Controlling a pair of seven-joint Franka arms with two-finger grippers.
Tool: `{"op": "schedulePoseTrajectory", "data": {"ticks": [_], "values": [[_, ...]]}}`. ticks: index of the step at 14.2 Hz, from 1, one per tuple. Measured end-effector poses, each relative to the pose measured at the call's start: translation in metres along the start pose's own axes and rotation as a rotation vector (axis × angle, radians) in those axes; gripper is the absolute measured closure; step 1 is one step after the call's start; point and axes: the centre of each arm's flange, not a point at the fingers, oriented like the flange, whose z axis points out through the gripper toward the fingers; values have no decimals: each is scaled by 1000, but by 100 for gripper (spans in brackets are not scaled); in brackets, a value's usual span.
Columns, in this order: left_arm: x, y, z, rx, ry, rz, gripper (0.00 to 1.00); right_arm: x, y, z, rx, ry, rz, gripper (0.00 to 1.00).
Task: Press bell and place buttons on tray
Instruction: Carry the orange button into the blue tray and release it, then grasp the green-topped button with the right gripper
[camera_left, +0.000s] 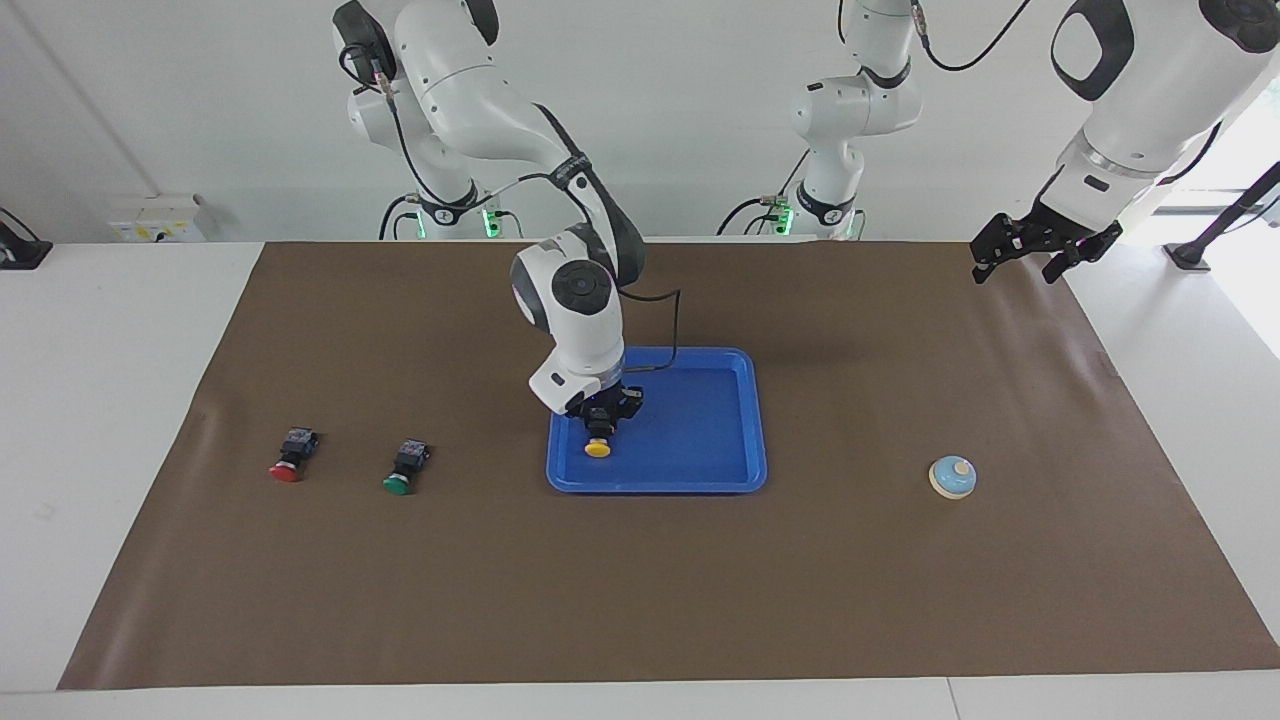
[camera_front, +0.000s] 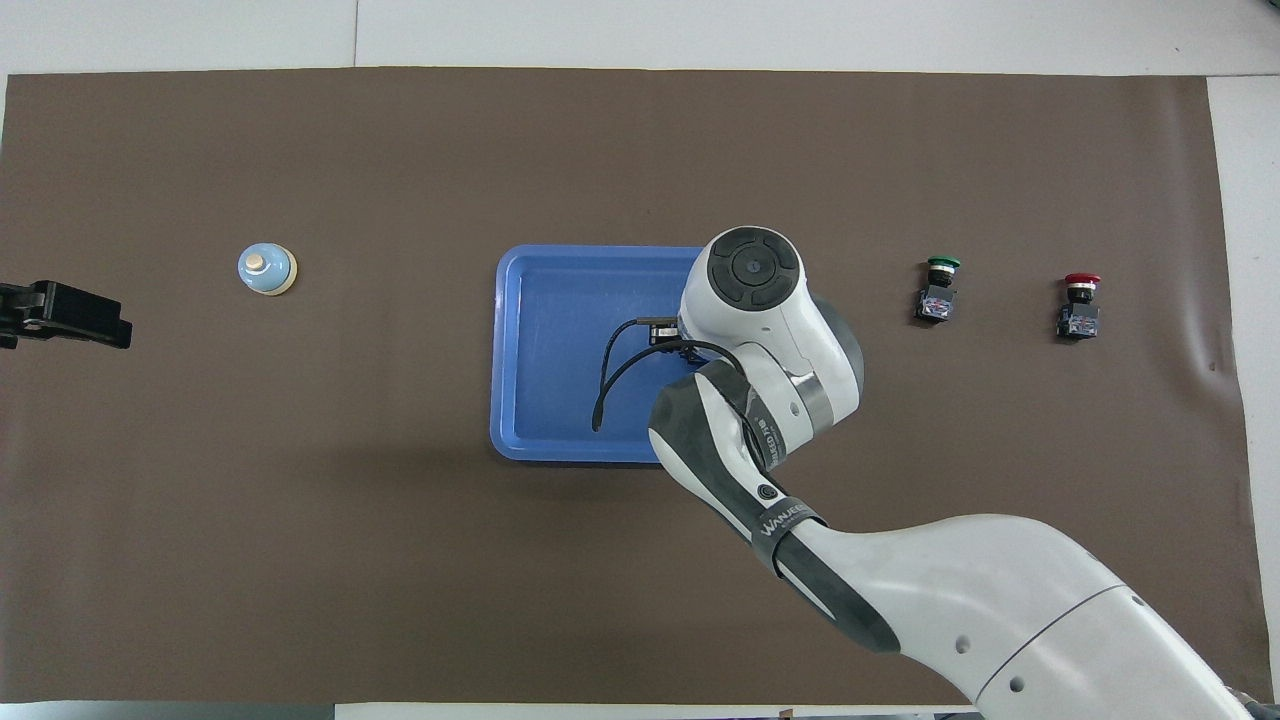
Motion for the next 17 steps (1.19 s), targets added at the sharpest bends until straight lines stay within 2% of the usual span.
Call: {"op": "schedulePoseTrajectory", "data": {"ticks": [1, 4, 7, 9, 13, 17], "values": [[0, 0, 0, 0, 0, 0, 0, 0, 1, -4, -4, -4, 3, 33], [0, 0, 0, 0, 0, 0, 0, 19, 17, -49, -28, -17, 52, 1], [0, 0, 0, 0, 0, 0, 0, 59, 89, -122, -22, 33, 178, 0], [0, 0, 0, 0, 0, 0, 0, 79, 151, -143, -15, 54, 253, 0], [0, 0, 0, 0, 0, 0, 0, 99, 258, -127, -36, 22, 277, 0], [0, 0, 0, 0, 0, 0, 0, 96, 298, -83, -36, 15, 284, 0]]}}
